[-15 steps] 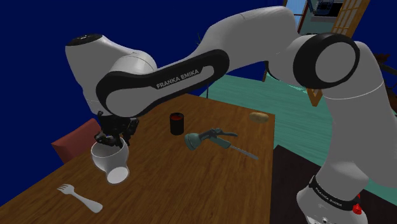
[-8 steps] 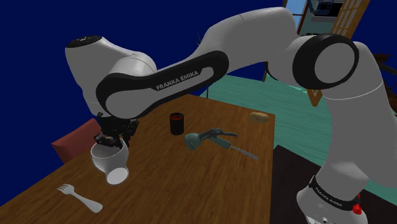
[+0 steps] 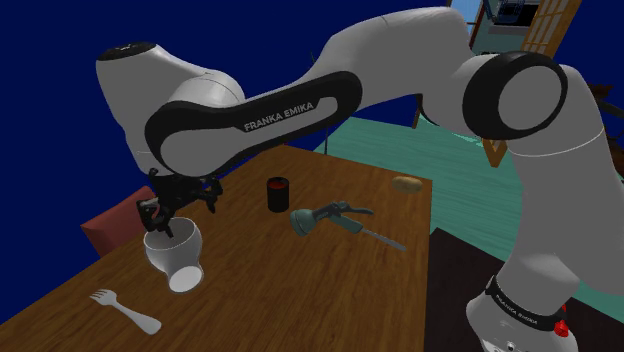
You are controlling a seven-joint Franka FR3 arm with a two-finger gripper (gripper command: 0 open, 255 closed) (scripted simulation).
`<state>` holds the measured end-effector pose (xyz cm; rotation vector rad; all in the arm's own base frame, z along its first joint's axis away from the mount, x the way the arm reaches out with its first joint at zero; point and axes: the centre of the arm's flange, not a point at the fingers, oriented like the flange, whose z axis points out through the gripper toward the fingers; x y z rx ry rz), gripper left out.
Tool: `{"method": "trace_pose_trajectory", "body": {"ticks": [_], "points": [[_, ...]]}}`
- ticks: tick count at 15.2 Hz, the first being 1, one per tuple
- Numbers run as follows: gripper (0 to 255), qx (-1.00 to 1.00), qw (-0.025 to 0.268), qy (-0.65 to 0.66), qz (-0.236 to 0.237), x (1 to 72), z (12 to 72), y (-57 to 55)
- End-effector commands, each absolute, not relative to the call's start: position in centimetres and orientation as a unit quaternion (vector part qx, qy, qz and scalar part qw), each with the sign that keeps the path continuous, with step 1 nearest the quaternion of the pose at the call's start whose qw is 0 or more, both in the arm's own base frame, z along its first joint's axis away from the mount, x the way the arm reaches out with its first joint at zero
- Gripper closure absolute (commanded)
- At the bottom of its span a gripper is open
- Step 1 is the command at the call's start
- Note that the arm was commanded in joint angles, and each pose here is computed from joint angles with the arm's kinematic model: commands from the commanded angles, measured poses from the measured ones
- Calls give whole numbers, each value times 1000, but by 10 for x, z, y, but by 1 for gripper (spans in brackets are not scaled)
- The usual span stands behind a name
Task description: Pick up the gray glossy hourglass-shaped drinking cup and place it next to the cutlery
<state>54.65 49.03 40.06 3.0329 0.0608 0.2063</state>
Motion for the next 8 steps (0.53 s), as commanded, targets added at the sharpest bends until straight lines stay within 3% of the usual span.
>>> {"method": "trace_pose_trajectory", "body": {"ticks": [1,8], "points": [[0,996,51,20,68,542,424,493],[0,996,51,20,68,541,434,494]]}}
